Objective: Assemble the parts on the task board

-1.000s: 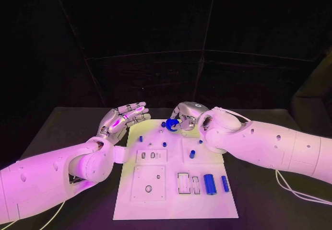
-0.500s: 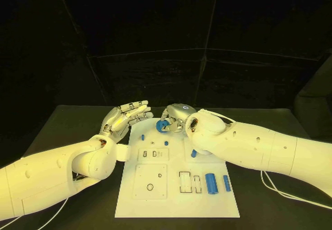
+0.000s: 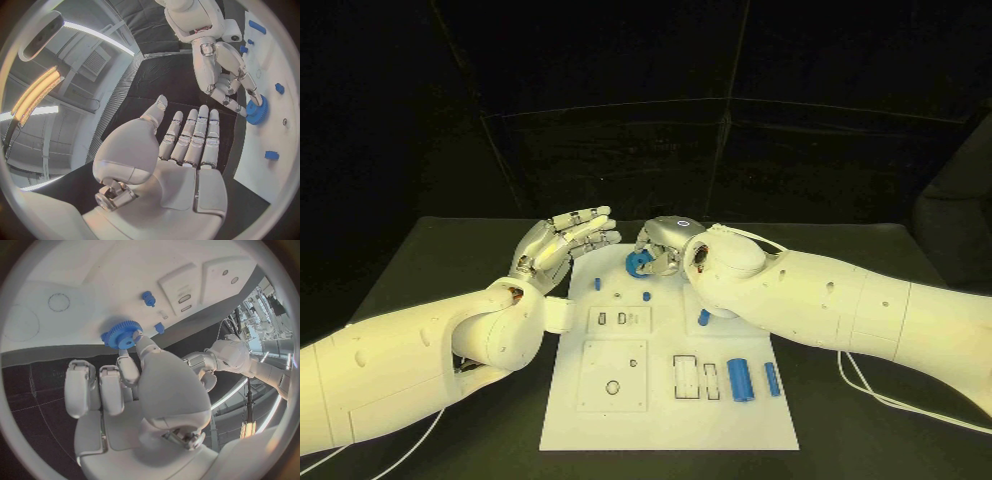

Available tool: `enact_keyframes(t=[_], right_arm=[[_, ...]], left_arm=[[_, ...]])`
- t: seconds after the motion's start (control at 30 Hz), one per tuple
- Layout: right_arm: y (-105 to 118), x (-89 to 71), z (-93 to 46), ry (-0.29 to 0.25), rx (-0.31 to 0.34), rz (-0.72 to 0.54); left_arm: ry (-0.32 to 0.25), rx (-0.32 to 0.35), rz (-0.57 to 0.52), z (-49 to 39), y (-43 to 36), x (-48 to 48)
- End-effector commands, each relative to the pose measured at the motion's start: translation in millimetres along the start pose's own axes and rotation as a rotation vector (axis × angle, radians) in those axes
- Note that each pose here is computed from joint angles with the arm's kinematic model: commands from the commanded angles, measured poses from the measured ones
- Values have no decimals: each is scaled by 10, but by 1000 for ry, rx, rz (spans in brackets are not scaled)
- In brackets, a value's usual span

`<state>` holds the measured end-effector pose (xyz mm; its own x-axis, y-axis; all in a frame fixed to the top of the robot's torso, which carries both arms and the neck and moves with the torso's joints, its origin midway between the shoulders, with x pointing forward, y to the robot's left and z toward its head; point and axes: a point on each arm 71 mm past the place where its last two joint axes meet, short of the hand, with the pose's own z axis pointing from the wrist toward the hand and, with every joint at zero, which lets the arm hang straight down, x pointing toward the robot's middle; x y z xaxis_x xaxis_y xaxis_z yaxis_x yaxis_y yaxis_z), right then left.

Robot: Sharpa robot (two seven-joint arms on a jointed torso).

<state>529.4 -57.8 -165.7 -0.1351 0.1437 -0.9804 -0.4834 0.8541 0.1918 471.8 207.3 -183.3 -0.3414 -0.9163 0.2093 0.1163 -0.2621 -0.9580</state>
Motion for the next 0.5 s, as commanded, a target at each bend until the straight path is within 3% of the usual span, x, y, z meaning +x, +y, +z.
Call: enact_keyframes(t=[0.03,0.5], right_arm=[[17,20,5,40,-22,-21],[5,30,18,46,-2,-22]], left_arm=[[9,10,2,9,-17,14],[3,9,7,16,-18,-8]])
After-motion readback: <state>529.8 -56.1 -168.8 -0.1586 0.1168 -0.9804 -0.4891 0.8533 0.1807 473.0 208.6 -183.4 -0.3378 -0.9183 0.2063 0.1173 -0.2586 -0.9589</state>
